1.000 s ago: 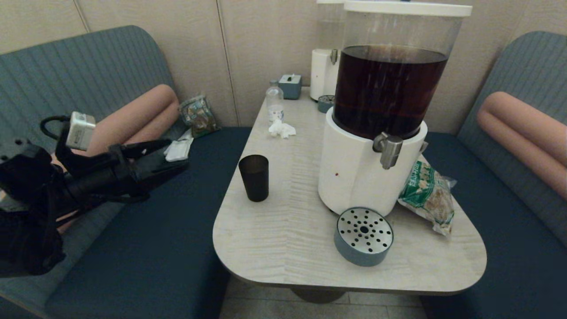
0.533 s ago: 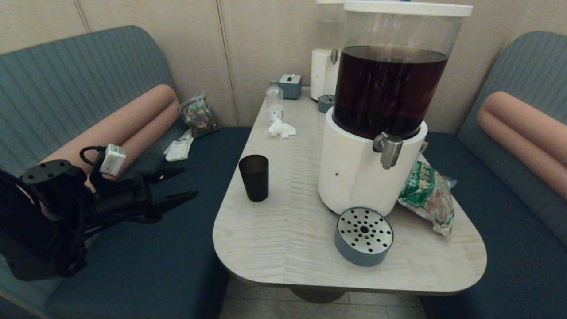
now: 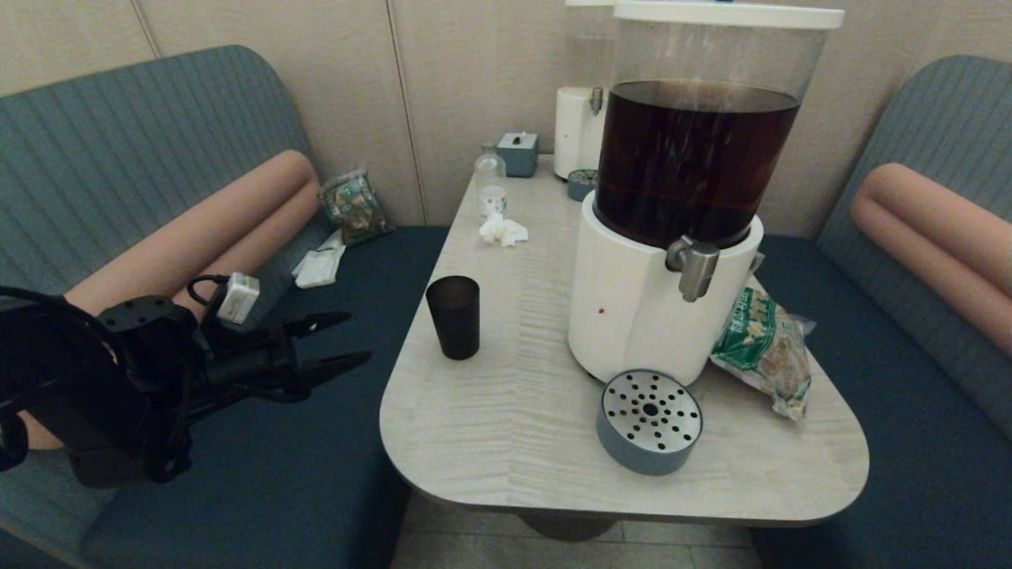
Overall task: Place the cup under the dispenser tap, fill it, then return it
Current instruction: Pick up the cup
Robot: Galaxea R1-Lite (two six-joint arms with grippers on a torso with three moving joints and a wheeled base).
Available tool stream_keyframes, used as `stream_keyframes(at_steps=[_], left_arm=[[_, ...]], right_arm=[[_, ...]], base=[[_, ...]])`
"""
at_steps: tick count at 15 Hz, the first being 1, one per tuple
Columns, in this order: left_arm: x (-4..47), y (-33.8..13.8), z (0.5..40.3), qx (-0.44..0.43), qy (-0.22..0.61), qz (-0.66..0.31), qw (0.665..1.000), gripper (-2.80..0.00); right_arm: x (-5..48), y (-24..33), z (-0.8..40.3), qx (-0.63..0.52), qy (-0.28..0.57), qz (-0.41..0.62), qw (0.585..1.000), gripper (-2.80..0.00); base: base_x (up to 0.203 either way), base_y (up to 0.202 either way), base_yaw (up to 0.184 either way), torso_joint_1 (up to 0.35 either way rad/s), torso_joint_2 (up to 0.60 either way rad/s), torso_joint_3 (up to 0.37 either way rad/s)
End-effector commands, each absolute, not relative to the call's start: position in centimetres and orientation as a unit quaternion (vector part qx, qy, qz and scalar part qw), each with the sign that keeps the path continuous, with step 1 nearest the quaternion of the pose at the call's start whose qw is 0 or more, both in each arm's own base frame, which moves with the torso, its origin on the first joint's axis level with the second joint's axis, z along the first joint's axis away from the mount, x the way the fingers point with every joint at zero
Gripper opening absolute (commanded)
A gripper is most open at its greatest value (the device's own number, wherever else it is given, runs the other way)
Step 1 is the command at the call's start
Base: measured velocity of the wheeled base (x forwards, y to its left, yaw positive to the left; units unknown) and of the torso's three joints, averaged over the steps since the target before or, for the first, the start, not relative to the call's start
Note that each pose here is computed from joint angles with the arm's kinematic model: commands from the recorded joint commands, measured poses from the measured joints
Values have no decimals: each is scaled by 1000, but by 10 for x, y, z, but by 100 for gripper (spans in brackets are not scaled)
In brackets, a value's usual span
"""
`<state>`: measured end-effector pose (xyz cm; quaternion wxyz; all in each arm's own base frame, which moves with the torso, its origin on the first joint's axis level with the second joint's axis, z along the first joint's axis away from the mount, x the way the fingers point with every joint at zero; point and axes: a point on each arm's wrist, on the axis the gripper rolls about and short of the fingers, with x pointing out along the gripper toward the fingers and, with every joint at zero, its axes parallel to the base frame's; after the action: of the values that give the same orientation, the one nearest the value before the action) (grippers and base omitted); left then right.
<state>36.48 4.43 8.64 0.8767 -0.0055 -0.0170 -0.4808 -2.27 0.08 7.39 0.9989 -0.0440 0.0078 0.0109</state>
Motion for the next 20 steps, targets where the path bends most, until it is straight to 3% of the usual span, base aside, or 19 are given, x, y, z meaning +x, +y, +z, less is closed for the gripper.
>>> stream_keyframes(at_steps=[1,20], left_arm=[[384,30,71,-9,-16,-497,868,0],[432,-29,48,-13,-42,-495,868,0]], right_arm=[[-23,1,74,-44,9,11,999,-280],[-23,1,74,-44,8,11,999,-280]], base=[[0,0,0,0,0,0],[0,0,0,0,0,0]])
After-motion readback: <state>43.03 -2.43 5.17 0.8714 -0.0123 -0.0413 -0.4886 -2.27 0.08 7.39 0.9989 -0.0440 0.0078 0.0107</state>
